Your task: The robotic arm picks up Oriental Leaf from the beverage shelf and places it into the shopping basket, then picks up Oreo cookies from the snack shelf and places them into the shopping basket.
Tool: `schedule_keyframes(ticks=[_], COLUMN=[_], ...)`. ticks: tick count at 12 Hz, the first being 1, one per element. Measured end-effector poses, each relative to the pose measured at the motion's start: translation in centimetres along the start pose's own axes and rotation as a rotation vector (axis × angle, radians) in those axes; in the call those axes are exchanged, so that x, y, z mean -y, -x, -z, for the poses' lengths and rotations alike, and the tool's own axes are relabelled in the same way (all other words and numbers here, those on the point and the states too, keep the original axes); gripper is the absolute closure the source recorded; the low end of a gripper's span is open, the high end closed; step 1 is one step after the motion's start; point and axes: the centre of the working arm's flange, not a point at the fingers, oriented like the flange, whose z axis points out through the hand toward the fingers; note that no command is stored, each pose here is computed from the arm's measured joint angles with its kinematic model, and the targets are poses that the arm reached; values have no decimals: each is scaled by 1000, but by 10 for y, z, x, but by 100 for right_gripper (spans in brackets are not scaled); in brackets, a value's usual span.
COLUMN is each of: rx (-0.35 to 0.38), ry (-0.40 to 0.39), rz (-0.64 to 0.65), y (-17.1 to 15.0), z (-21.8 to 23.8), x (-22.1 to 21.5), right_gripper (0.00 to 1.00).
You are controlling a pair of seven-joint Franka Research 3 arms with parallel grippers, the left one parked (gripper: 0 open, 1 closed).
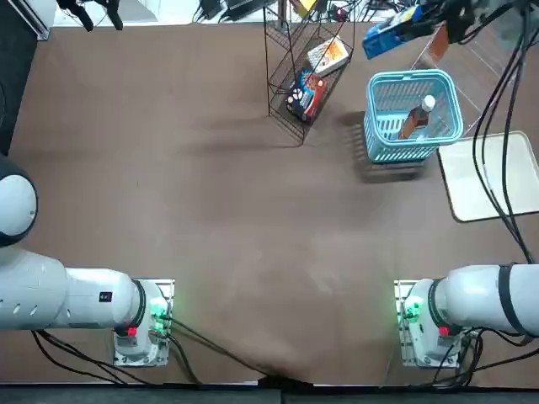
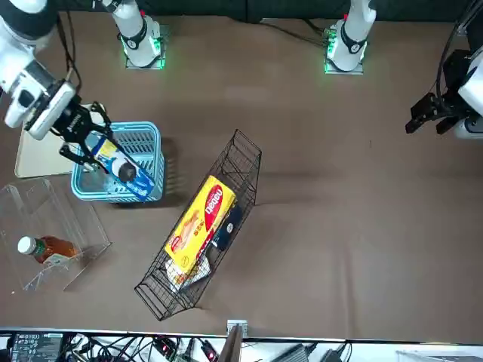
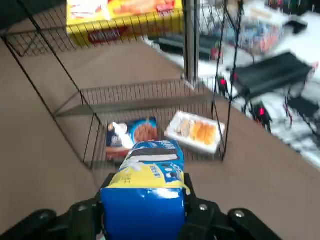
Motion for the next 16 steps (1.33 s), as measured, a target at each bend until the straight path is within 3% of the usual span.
schedule_keyframes(ticks=[2, 4, 9, 12, 16], rx=[85, 215, 418, 508, 574], ry=[-6, 11, 110, 181, 276], rz=[-43, -120, -285, -378, -541], y=[-2, -7, -25, -38, -55], z=[22, 49, 71, 61, 38], x=[-9, -16, -6, 14, 46], right_gripper=[50, 50, 50, 50, 50])
